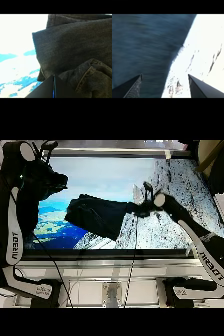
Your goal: Fold the clothes and pants, and hang the long-sleeved shirts on hangers.
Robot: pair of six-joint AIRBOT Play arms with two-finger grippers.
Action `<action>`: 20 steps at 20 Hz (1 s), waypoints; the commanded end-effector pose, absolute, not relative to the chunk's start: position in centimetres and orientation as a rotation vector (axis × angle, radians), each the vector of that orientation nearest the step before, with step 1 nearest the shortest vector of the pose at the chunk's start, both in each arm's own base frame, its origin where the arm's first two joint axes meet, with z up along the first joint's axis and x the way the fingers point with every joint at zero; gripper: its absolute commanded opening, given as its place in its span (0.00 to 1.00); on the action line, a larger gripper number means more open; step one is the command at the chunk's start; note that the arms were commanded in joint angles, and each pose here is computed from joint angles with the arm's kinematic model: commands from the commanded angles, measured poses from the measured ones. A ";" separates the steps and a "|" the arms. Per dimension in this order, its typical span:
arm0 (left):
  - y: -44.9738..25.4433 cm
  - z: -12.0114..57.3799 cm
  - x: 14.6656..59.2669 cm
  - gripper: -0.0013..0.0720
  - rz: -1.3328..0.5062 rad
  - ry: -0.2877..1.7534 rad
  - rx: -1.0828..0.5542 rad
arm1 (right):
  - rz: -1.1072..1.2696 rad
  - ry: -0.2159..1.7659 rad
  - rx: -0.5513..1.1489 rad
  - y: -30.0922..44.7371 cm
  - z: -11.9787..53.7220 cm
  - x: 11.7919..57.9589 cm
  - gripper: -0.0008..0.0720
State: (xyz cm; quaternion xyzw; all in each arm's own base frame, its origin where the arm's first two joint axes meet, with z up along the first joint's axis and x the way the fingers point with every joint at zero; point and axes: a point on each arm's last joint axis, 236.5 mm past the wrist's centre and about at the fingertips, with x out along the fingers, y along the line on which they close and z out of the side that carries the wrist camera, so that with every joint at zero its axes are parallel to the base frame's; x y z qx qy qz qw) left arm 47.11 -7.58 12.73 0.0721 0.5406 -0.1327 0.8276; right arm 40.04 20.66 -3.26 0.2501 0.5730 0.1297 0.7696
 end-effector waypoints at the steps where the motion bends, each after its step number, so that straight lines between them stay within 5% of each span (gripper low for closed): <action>1: -7.9 12.8 47.0 0.04 -0.293 1.147 0.144 | 0.228 1.217 0.995 21.0 -6.9 38.6 0.87; 3: -7.9 12.8 47.0 0.04 -0.294 1.147 0.143 | 0.381 1.229 1.112 23.4 -6.0 38.8 1.00; 15: -8.6 12.9 46.9 0.04 -0.319 1.145 0.125 | 0.512 1.274 1.053 30.1 -8.2 41.4 0.96; 17: -8.6 12.9 46.9 0.04 -0.319 1.145 0.125 | 0.567 1.261 1.029 31.4 -6.8 41.6 0.80; 18: -8.6 12.9 46.9 0.04 -0.319 1.145 0.125 | 0.603 1.251 1.022 31.7 -5.7 42.0 0.51; 19: -8.6 12.9 46.9 0.04 -0.319 1.145 0.125 | 0.640 1.240 1.001 31.6 -4.6 42.4 0.09; 20: -8.6 12.9 46.9 0.04 -0.319 1.146 0.125 | 0.668 1.226 0.962 30.9 -3.7 43.0 0.07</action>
